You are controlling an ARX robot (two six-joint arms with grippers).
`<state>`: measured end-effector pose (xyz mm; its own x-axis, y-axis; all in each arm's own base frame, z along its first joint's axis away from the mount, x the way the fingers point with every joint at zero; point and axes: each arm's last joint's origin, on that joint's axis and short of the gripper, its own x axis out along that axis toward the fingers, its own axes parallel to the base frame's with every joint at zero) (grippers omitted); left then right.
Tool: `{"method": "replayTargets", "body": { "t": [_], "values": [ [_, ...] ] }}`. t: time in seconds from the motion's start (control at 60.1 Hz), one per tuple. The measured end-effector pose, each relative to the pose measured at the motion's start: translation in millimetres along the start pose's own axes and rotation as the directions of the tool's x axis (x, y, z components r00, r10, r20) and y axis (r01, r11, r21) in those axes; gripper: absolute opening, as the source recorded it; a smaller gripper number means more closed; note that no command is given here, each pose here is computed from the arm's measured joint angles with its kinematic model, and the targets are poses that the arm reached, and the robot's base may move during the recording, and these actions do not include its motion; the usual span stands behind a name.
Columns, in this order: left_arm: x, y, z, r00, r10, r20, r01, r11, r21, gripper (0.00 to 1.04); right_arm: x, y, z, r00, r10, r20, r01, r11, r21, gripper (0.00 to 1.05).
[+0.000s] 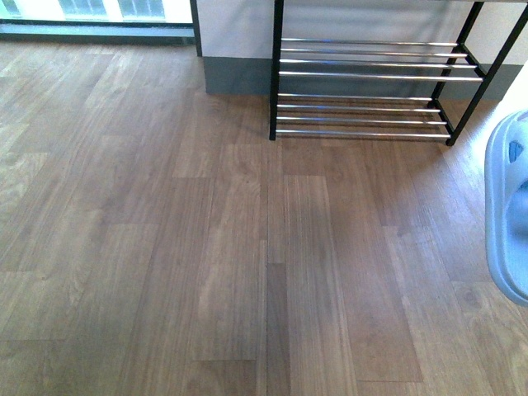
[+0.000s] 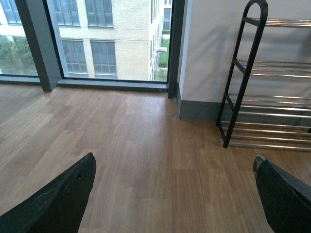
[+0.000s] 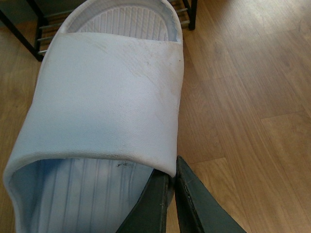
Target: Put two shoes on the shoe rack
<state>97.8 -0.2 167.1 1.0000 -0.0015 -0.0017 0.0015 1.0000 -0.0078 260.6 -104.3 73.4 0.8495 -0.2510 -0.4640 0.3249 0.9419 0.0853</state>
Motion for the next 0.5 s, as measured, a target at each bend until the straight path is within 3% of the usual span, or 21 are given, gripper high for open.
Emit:
{"method": "replayTargets", "body": {
  "t": [0.499],
  "values": [
    [0.0, 0.0, 0.1, 1.000, 0.000, 0.001, 0.000, 1.000, 0.000, 0.95, -0.5, -0.3, -0.5, 1.000, -0.001, -0.002, 0.001, 1.000, 0.001, 0.01]
  ]
}}
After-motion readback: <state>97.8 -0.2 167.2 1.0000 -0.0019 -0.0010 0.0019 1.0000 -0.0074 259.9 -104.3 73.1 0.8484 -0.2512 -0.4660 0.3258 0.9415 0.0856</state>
